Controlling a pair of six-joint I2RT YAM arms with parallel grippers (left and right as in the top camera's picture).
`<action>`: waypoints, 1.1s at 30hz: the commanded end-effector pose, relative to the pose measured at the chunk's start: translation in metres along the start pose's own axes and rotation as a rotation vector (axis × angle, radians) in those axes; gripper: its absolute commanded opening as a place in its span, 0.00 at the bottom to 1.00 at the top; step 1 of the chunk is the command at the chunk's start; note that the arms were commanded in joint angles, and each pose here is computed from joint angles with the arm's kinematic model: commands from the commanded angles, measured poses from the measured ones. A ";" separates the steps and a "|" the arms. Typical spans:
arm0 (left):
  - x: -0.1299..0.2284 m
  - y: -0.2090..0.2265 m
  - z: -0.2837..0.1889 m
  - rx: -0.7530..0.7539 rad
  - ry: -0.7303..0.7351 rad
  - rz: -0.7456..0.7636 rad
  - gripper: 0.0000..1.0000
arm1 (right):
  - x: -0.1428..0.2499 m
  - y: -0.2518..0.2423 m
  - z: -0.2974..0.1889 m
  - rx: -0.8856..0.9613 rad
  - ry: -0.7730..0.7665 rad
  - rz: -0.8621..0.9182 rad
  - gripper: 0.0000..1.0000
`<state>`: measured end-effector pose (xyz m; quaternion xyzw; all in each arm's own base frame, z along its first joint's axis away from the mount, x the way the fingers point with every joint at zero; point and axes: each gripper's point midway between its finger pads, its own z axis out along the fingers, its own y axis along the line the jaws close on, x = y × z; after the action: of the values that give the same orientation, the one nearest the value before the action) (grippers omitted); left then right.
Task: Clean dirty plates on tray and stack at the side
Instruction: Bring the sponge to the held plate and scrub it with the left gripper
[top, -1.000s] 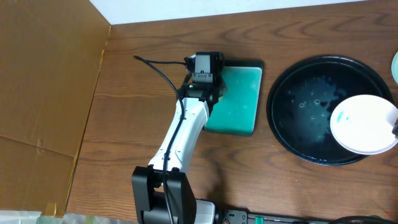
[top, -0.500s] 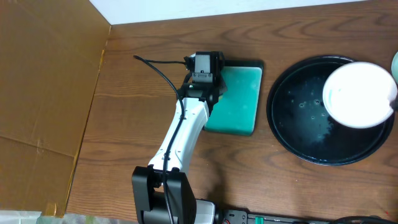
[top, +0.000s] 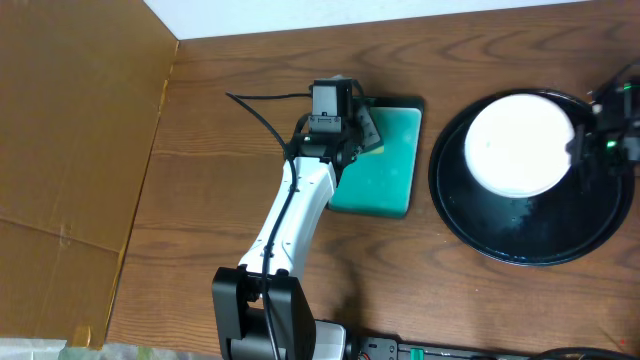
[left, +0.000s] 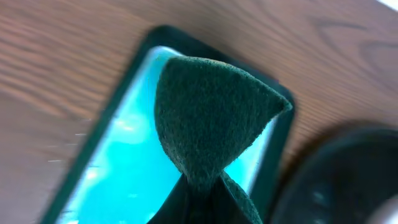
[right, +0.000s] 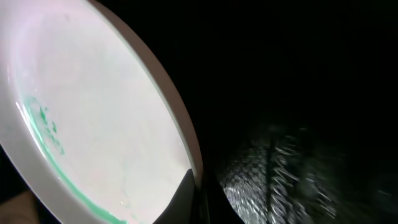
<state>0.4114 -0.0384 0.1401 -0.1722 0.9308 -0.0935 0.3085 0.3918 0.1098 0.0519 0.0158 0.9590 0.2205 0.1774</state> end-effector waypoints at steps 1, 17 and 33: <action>0.010 -0.021 -0.005 0.125 0.051 0.011 0.08 | 0.012 -0.008 0.027 0.020 0.063 0.047 0.01; 0.064 -0.110 0.006 0.260 0.148 0.010 0.07 | 0.024 -0.018 0.041 0.040 0.108 0.093 0.01; 0.148 -0.208 0.069 0.374 0.182 -0.006 0.07 | 0.019 -0.017 0.032 0.169 0.137 0.059 0.01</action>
<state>0.3993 -0.2843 0.0796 -0.0795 0.9194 -0.2908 0.2525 0.3772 0.1050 0.0083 0.0512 0.9803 0.1681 0.0899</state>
